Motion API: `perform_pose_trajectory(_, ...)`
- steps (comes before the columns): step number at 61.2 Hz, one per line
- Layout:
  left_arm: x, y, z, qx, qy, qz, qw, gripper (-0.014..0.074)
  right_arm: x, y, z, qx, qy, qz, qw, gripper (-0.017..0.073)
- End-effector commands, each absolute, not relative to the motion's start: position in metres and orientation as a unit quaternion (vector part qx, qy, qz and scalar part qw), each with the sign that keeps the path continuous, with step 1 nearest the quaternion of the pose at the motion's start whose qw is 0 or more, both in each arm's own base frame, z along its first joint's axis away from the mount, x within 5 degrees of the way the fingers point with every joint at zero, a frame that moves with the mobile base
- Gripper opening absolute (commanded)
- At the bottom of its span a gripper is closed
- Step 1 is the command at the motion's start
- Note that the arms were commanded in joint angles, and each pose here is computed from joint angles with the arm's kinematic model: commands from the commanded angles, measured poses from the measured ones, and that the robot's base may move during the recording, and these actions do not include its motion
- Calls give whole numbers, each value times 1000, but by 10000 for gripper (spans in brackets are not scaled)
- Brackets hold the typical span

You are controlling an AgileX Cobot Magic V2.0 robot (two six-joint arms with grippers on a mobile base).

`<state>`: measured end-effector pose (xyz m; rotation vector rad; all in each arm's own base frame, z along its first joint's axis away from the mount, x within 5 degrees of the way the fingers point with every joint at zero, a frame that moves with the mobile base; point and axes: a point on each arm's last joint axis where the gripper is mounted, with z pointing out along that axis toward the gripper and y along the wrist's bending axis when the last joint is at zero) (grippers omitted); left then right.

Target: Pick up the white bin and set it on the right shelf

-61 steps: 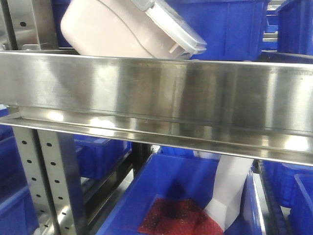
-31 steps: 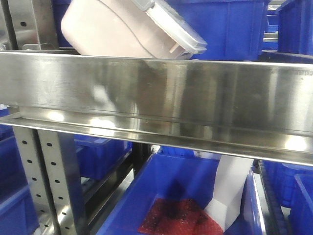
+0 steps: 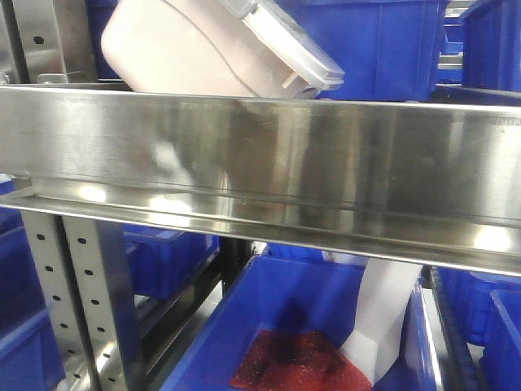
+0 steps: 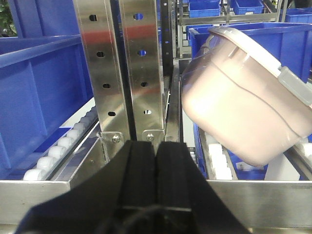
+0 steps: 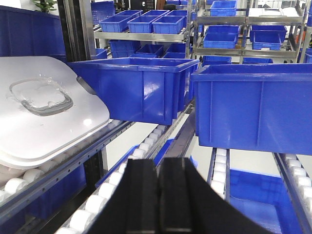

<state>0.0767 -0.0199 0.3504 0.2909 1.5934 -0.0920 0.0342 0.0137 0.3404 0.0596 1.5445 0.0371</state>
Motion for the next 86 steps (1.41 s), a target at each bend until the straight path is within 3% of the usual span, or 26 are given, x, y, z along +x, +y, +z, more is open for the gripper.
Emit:
perform_pose_trajectory(1, 76, -19, 365, 112, 678, -46, 725, -118, 34, 11, 354, 43, 664, 9, 746, 69)
perform_pose_trajectory(10, 71, -14, 349, 147, 677, 23, 721, -118, 34, 11, 354, 43, 664, 9, 746, 69)
perform_pose_trajectory(17, 63, -10, 325, 97, 676, -13, 731, -118, 34, 11, 354, 43, 664, 9, 746, 69)
perform_pose_trajectory(42, 55, -8, 207, 67, 658, -33, 749, -118, 34, 11, 354, 43, 664, 9, 746, 69)
perform_pose_trajectory(86, 55, -8, 204, 64, 667, -39, 742, -118, 34, 11, 354, 43, 664, 9, 746, 69)
